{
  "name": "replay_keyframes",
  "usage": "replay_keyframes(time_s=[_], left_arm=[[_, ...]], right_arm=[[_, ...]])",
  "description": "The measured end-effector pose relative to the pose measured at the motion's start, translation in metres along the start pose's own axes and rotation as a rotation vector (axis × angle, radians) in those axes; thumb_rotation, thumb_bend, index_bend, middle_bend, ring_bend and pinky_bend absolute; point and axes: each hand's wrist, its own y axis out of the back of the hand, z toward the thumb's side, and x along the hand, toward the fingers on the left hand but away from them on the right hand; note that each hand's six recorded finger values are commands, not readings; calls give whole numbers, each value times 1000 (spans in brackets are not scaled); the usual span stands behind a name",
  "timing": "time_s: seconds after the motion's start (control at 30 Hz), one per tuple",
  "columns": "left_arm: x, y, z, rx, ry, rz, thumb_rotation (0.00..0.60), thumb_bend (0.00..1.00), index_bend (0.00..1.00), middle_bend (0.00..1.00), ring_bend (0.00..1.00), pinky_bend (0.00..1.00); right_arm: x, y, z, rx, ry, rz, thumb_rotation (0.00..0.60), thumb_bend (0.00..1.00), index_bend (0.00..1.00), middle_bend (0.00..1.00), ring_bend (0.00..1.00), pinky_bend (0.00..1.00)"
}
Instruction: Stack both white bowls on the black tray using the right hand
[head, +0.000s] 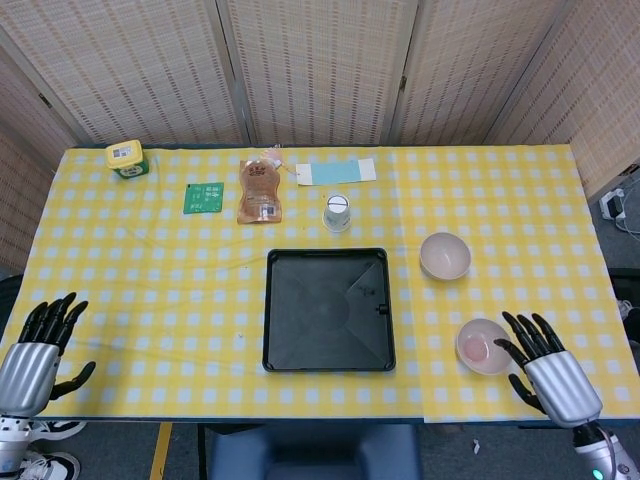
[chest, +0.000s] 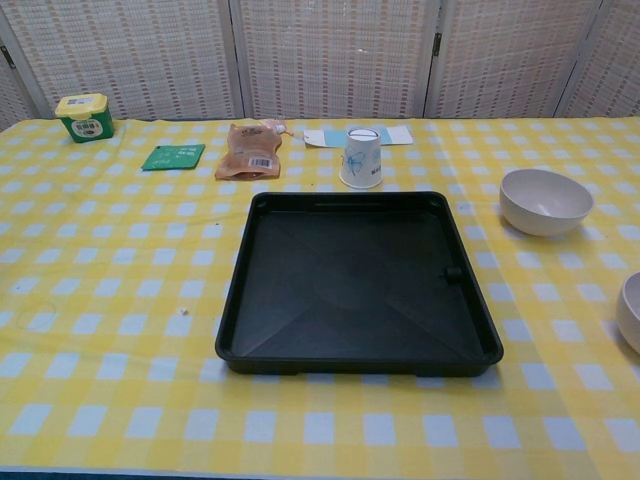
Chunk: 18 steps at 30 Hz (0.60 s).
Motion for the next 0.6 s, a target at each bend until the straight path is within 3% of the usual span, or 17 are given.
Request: replay_keyframes(time_s=[0.6], left_arm=[[0, -2, 1, -4, -7, -18, 600, 300, 0, 0, 0, 0]], right_arm=[[-9, -45, -8, 57, -6, 142, 600, 424, 402, 0, 0, 0]])
